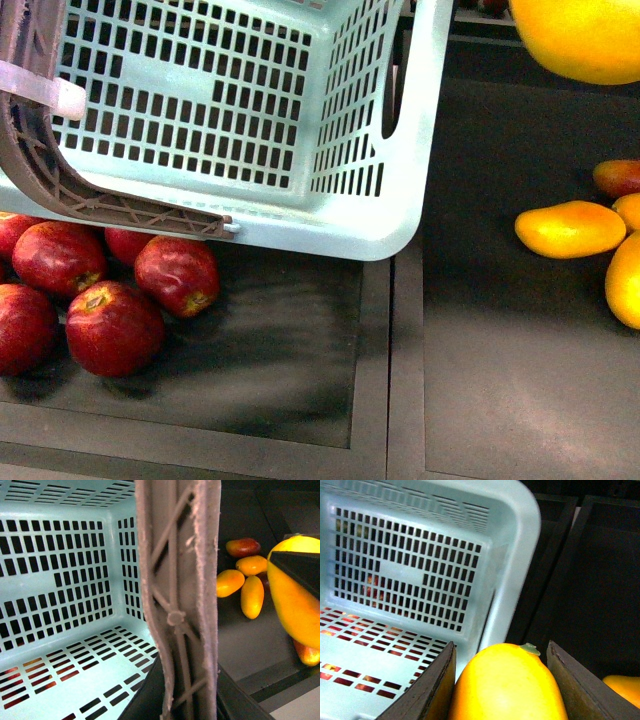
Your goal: Pick mango and avocado into basket
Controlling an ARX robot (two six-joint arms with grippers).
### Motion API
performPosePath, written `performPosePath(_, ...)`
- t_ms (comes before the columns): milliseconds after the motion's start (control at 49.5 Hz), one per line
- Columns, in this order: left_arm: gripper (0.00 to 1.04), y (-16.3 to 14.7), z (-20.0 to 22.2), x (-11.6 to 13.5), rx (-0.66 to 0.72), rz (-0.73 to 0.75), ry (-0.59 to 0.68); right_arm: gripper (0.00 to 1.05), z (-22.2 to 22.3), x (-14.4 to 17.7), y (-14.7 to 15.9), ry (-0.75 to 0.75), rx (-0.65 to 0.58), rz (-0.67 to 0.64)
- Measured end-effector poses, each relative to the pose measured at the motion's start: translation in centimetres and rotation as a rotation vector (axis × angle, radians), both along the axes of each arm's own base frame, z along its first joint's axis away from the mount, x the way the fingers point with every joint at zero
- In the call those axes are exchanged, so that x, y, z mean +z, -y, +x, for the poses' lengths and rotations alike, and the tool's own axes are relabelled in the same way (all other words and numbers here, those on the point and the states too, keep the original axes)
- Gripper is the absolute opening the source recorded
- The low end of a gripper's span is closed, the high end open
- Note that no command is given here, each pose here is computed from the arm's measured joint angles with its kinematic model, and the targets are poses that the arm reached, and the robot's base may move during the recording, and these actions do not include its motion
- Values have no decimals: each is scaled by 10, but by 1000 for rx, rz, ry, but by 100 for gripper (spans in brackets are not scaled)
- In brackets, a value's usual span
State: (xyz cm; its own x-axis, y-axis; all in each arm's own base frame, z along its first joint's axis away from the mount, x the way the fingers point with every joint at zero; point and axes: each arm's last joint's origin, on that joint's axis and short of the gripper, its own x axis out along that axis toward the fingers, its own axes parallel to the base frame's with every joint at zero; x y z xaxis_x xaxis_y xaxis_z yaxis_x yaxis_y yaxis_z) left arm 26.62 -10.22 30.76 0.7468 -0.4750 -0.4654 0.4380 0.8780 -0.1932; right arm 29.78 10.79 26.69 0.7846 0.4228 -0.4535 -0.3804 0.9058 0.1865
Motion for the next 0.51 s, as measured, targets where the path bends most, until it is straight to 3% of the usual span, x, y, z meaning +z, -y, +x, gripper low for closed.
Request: performPosePath(506, 8, 0, 0, 0, 0, 0, 0, 49, -8, -9, -82, -12, 134, -13)
